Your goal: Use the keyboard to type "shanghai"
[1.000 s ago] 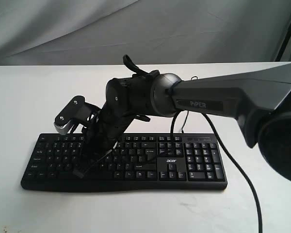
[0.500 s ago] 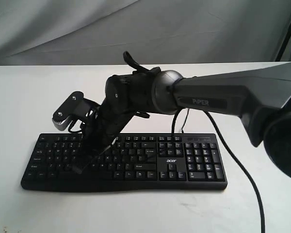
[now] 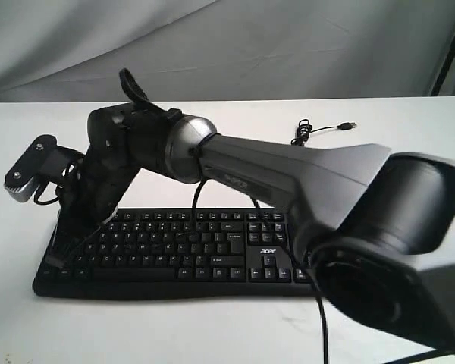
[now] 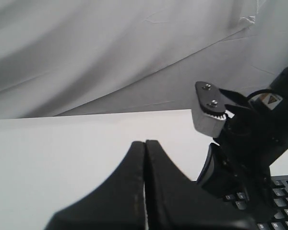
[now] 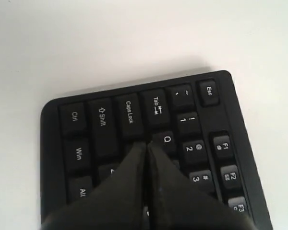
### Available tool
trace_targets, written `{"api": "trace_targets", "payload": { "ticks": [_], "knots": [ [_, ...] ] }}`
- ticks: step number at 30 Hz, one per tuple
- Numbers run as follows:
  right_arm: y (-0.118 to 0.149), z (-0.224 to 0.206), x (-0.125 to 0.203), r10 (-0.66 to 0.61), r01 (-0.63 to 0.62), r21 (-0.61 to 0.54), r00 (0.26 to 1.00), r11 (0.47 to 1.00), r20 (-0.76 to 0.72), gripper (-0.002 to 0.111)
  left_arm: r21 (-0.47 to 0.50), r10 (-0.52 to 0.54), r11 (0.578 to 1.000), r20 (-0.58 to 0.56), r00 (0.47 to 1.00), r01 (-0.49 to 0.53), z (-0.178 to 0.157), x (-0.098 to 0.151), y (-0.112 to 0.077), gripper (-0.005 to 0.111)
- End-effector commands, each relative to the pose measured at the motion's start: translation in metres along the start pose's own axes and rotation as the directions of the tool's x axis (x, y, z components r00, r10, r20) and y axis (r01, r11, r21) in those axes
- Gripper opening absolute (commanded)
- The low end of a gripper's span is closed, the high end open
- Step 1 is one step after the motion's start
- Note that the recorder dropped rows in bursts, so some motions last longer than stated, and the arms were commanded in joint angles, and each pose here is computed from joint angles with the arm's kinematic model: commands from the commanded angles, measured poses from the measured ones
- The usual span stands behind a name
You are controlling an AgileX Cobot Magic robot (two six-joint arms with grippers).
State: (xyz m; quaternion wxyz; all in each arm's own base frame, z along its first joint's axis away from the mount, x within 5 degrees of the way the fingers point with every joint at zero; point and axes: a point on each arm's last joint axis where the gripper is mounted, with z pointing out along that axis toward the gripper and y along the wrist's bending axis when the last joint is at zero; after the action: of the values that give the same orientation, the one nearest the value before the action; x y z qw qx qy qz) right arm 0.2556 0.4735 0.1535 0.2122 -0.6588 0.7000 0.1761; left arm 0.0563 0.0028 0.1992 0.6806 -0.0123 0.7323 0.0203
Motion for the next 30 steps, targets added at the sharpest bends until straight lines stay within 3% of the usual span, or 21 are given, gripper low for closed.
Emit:
{"api": "trace_targets", "payload": {
  "ticks": [1,30],
  "knots": [
    [-0.002,0.003,-0.009,-0.014,0.014,-0.001,1.0,1.0,-0.002,0.0,0.007,-0.002,1.0,0.007,1.0,0.002,0.0,0.0,0.0,0.0],
    [0.0,0.017,-0.005,-0.001,0.002,-0.025,1.0,1.0,0.006,0.0,0.007,-0.002,1.0,0.007,1.0,0.002,0.0,0.0,0.0,0.0]
  ]
}}
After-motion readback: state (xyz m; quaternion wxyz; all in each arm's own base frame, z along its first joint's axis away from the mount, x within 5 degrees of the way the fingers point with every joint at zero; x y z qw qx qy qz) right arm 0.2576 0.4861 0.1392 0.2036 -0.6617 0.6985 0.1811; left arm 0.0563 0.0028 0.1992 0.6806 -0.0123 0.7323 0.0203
